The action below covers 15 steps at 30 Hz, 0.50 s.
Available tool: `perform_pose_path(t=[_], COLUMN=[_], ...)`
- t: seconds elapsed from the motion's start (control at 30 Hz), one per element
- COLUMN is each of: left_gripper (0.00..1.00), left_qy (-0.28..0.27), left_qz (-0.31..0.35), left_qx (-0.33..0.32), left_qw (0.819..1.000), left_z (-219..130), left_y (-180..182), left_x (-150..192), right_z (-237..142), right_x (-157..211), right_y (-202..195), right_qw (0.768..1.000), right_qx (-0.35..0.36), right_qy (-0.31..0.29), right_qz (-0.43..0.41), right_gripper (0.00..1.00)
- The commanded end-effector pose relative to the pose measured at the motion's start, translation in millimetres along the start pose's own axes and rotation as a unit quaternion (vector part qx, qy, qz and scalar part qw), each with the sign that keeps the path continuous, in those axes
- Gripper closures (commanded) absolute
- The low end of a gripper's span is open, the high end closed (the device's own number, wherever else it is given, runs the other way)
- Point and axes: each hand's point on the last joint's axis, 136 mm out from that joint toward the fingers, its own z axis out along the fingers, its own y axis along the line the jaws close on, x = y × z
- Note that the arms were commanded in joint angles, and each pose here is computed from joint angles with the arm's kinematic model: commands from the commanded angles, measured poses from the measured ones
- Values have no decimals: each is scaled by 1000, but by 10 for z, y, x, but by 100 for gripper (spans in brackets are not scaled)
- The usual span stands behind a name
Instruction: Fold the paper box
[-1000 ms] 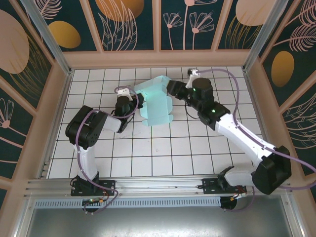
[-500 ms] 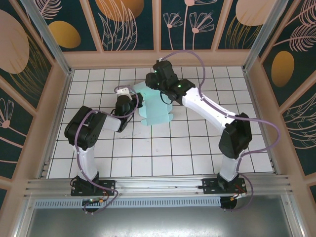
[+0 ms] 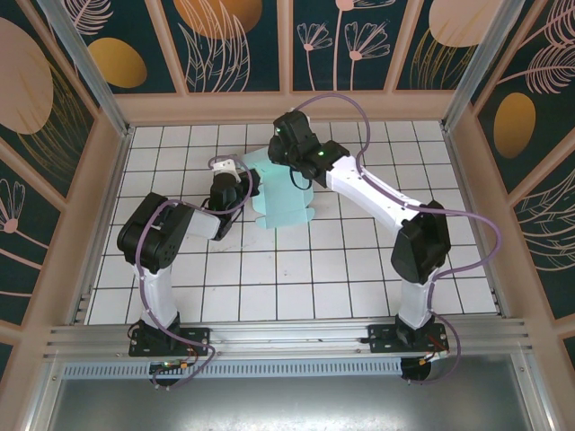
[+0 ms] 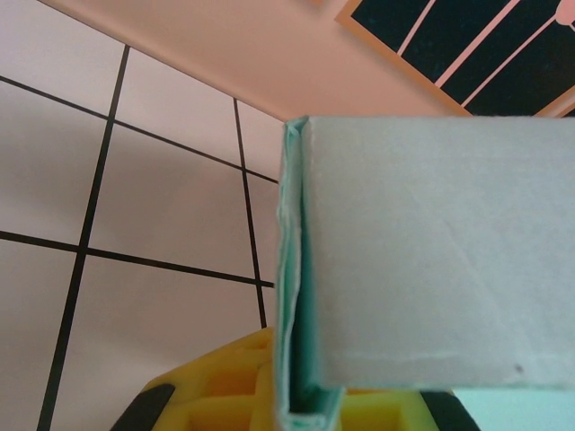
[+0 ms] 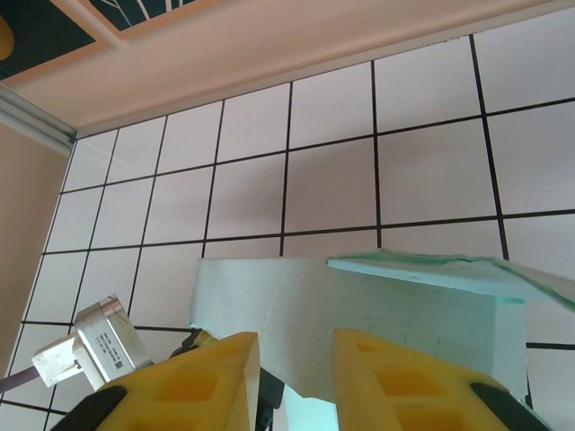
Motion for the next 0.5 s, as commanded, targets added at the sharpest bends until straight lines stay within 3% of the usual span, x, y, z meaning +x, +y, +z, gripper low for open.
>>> perform_pose_path(t=[0.0,0.47], left_gripper=[100,100], left_qy=[-26,-26], left_qz=[8,11], left_qx=[19,20], left_qw=[999,999], left_z=[-16,-32], left_y=[-170,-177], left_x=[-222,-229], right_z=[48,149], right_x=[-36,3], right_y=[-49,-109], right_qw=[1000,999], right_qx=[13,11], right_qy=[0,15], right_qz=[21,43], right_gripper=[74,79])
